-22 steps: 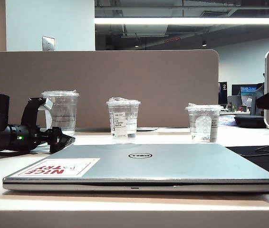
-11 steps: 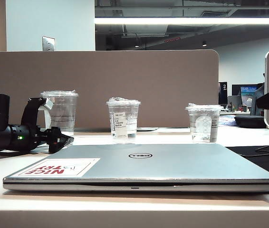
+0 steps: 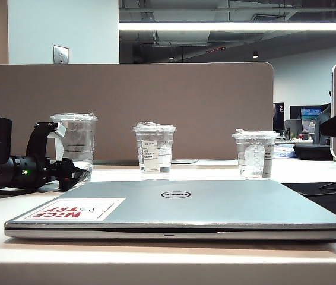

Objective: Pick up the coffee cup on the left and place it on the left side of the laptop.

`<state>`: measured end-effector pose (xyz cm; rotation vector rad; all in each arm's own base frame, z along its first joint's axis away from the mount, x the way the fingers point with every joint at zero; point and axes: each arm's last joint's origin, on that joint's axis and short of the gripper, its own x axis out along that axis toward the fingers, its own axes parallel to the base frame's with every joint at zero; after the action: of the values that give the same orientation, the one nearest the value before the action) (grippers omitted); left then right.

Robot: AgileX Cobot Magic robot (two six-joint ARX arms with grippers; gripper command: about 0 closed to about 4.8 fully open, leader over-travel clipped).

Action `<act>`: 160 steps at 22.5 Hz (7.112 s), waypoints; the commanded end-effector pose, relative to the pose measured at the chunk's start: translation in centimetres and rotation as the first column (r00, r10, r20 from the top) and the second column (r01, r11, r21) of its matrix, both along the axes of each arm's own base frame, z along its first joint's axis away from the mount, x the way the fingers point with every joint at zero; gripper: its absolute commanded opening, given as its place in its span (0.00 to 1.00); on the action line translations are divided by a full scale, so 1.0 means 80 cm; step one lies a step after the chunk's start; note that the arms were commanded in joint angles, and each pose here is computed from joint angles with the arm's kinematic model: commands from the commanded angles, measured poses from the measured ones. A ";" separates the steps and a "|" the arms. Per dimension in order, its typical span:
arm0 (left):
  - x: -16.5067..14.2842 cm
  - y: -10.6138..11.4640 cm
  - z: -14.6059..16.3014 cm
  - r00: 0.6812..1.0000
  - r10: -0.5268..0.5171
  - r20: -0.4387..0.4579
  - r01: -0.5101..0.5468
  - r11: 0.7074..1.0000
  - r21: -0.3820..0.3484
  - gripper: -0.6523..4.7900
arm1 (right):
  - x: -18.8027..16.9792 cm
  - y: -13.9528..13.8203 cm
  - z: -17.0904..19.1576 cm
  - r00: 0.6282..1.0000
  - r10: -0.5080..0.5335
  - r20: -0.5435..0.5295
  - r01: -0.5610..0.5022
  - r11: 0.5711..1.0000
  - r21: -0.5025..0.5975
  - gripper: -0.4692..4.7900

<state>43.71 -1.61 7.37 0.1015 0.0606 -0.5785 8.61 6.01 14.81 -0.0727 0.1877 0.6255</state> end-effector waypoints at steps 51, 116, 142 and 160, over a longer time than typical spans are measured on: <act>-0.250 0.013 0.050 0.984 0.176 0.029 -0.176 0.984 0.001 0.62 | -0.002 -0.001 0.006 0.999 0.001 0.054 -0.003 0.999 0.037 0.08; -0.279 0.010 0.012 0.979 0.104 -0.176 -0.112 0.993 -0.034 0.87 | -0.010 0.008 0.006 0.994 0.094 0.053 -0.096 0.995 0.037 0.08; -0.328 0.010 0.042 0.980 0.146 -0.133 -0.163 0.979 -0.126 0.11 | -0.012 0.007 0.010 0.992 0.092 0.085 -0.098 0.994 0.059 0.08; -0.328 0.009 0.042 0.981 0.133 -0.140 -0.151 0.980 -0.130 0.11 | -0.012 0.007 0.010 0.992 0.092 0.088 -0.097 0.993 0.061 0.08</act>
<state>17.39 -0.85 10.41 -0.0824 0.1815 -0.4372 7.64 6.52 15.59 -0.0503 0.0941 0.7230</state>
